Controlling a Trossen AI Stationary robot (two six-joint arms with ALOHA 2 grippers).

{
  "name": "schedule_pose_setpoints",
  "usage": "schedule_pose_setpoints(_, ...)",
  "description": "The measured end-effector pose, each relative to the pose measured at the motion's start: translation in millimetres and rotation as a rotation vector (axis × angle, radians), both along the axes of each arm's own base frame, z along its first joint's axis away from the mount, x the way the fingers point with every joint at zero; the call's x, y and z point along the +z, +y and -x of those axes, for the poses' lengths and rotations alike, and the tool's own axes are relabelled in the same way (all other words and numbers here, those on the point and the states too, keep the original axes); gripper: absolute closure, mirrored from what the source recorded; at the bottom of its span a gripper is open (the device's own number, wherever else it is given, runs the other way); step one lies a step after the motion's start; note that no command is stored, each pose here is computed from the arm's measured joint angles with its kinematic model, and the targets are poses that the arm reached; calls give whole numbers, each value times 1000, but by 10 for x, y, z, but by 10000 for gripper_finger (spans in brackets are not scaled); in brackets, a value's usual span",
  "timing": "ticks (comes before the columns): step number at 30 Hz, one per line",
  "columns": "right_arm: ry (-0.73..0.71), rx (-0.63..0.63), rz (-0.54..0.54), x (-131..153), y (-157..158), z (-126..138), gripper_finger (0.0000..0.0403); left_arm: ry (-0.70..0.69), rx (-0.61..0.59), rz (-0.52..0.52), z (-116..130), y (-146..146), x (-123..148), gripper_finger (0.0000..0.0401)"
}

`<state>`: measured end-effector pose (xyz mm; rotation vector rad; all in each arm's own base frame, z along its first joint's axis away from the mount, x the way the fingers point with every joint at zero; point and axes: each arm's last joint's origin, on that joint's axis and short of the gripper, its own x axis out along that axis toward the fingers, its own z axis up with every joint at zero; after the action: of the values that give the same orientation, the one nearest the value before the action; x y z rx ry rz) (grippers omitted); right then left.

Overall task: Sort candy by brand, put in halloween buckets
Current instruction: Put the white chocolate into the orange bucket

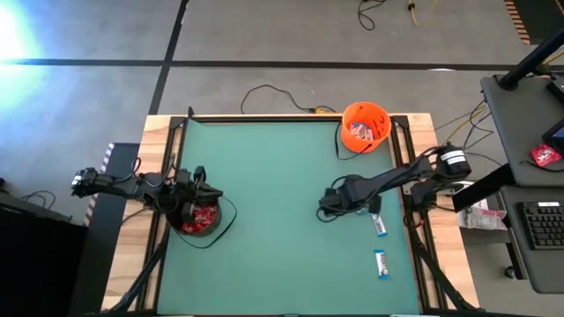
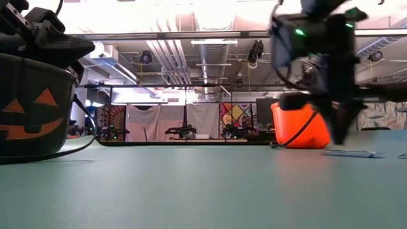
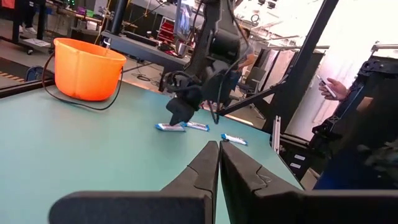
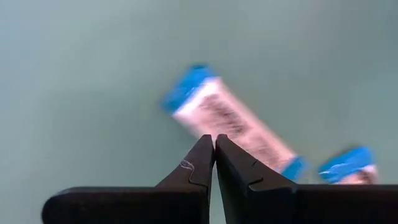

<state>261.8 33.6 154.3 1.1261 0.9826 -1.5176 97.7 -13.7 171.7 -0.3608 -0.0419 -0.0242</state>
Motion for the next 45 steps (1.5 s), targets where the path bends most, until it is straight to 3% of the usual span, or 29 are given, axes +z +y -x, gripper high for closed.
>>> schedule_pose_setpoints(6, 19, 83, 54, 272, 66, -429, 390, 0, 0, 0, 0, 0, 0, 401)
schedule_pose_setpoints(14, 172, 151, 167, 627, 212, -601, 390, -1, 0, 0, 0, 0, 1, 401)
schedule_pose_setpoints(24, 233, 71, 201, 680, 187, -310, 390, 0, 0, 0, 0, 0, 1, 401)
schedule_pose_setpoints(33, 277, 3, 233, 556, 76, 242, 390, -1, 0, 0, 0, 0, 2, 401)
schedule_pose_setpoints(39, 231, 90, 249, 505, 4, 524, 390, 0, 0, 0, 0, 0, 1, 401)
schedule_pose_setpoints(45, 122, 157, 208, 447, 1, 544, 390, 0, 0, 0, 0, 0, 0, 401)
